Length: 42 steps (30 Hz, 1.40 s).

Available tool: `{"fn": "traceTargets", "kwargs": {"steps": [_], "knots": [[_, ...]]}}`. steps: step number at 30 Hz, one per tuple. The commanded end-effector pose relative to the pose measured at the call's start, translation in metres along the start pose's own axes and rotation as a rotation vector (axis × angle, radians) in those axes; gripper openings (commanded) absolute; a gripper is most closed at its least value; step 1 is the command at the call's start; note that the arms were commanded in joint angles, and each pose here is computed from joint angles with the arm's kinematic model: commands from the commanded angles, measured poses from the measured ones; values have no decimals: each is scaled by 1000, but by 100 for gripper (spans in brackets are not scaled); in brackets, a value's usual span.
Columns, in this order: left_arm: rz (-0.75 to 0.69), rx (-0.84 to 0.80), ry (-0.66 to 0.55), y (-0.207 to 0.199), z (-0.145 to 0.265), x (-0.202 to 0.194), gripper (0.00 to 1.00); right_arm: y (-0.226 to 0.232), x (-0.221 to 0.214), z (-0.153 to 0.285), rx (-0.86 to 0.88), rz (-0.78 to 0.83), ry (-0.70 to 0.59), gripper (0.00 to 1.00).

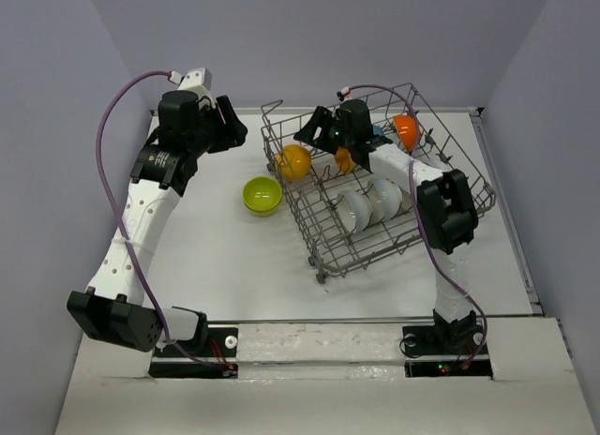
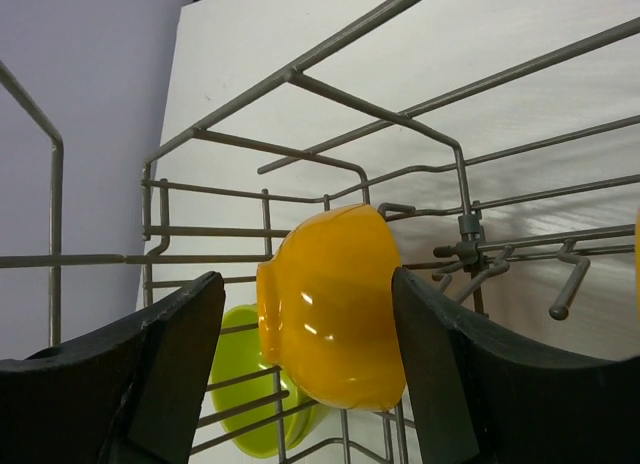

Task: Load the bowls into the dish rack
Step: Turn the bowl upside down over the dish rack, then pick up the bowl from the bowl.

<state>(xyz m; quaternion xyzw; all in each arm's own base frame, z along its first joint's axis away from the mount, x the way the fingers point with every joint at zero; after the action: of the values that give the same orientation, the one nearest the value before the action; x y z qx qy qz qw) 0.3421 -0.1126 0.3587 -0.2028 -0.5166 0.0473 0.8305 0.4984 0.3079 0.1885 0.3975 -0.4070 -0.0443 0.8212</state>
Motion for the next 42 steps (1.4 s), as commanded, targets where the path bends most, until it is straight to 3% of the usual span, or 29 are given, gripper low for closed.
{"fn": "traceTargets", "kwargs": {"steps": [1, 7, 11, 16, 18, 21, 27, 34, 42], "knots": [[-10, -39, -43, -8, 6, 8, 63, 29, 68, 34, -44, 122, -197, 74], [5, 29, -47, 4, 7, 0, 63, 41, 104, 67, -145, 234, -311, 75], [57, 112, 19, 24, -2, -33, 61, 67, 136, 105, -170, 304, -410, 75], [108, 189, 44, 45, -12, -62, 52, 113, 176, 176, -160, 400, -553, 78], [120, 217, 75, 52, -19, -76, 44, 129, 184, 203, -138, 417, -595, 79], [128, 234, 93, 59, -26, -90, 42, 150, 183, 219, -64, 439, -595, 79], [139, 281, 141, 73, -45, -115, 41, 198, 147, 206, 23, 545, -482, 79], [127, 349, 257, 84, -81, -131, 40, 208, 130, 194, 20, 582, -454, 79], [101, 371, 305, 90, -105, -138, 39, 209, 135, 204, 6, 588, -479, 80]]}}
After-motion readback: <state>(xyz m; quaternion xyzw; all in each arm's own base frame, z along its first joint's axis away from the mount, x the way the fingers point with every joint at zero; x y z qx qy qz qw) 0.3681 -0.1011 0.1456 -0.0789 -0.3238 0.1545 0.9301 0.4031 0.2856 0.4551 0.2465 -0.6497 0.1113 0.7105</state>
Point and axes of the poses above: each gripper's point midway between its finger pads, its own z axis back along the fingers, its own y axis along the line the jaws close on, x = y × z, the point moved 4 cm from there along z, back along the fingers, and after that the axes turned 1 degree about z, right-handed, at the moved point
